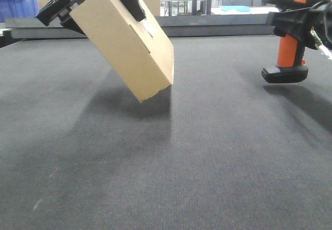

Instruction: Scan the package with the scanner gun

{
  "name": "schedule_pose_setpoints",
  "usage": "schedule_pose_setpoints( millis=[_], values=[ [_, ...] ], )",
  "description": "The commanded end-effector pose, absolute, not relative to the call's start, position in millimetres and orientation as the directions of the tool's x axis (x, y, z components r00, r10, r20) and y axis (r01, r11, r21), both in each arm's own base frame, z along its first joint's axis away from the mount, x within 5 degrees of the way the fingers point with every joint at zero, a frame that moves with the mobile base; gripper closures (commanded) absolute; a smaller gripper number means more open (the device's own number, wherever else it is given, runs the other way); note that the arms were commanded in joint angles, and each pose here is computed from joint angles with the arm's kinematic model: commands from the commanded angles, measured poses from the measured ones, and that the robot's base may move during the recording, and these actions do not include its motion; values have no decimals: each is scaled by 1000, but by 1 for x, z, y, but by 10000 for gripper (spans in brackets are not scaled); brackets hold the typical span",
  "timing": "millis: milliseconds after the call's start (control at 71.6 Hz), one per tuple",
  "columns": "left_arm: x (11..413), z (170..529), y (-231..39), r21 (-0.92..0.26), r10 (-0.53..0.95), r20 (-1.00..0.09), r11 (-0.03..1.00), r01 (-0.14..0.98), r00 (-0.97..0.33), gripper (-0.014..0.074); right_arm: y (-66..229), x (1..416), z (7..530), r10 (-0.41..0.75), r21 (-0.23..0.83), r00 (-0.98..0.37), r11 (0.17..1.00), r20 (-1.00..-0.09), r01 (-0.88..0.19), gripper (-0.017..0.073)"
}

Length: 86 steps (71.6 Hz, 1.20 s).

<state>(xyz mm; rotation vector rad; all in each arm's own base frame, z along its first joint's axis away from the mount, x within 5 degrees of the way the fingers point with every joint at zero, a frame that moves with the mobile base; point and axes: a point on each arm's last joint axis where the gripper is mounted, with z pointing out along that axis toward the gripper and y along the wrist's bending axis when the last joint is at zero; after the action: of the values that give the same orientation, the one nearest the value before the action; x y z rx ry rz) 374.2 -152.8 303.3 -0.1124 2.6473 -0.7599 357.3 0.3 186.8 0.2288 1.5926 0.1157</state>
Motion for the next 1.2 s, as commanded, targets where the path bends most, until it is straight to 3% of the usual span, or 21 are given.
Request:
schedule_pose_setpoints(
  millis=[0,461,572,656,796,1047,1187],
  values=[
    [374,309,-155,-539,-190,-361,841,38,-913,704,-1,359,196,219,222,56,973,-974,65,727],
    [374,309,-155,-539,-190,-361,841,38,-913,704,0,360,189,251,253,30,966,-967,62,706],
    [373,309,-155,-539,-189,-359,841,38,-914,704,0,360,189,248,249,29,967,-968,56,575],
    [373,309,-155,-538,-186,-355,842,37,-916,704,1,360,189,247,248,28,967,-969,54,385],
    [373,309,-155,-538,-184,-352,842,37,-918,704,1,360,189,247,248,28,967,-969,54,205],
    [372,308,-155,-537,-181,-347,843,37,-921,704,1,360,186,249,248,-9,967,-969,61,7],
    [372,308,-155,-536,-180,-345,843,36,-921,704,1,360,180,252,247,-65,966,-966,72,-2]
  ],
)
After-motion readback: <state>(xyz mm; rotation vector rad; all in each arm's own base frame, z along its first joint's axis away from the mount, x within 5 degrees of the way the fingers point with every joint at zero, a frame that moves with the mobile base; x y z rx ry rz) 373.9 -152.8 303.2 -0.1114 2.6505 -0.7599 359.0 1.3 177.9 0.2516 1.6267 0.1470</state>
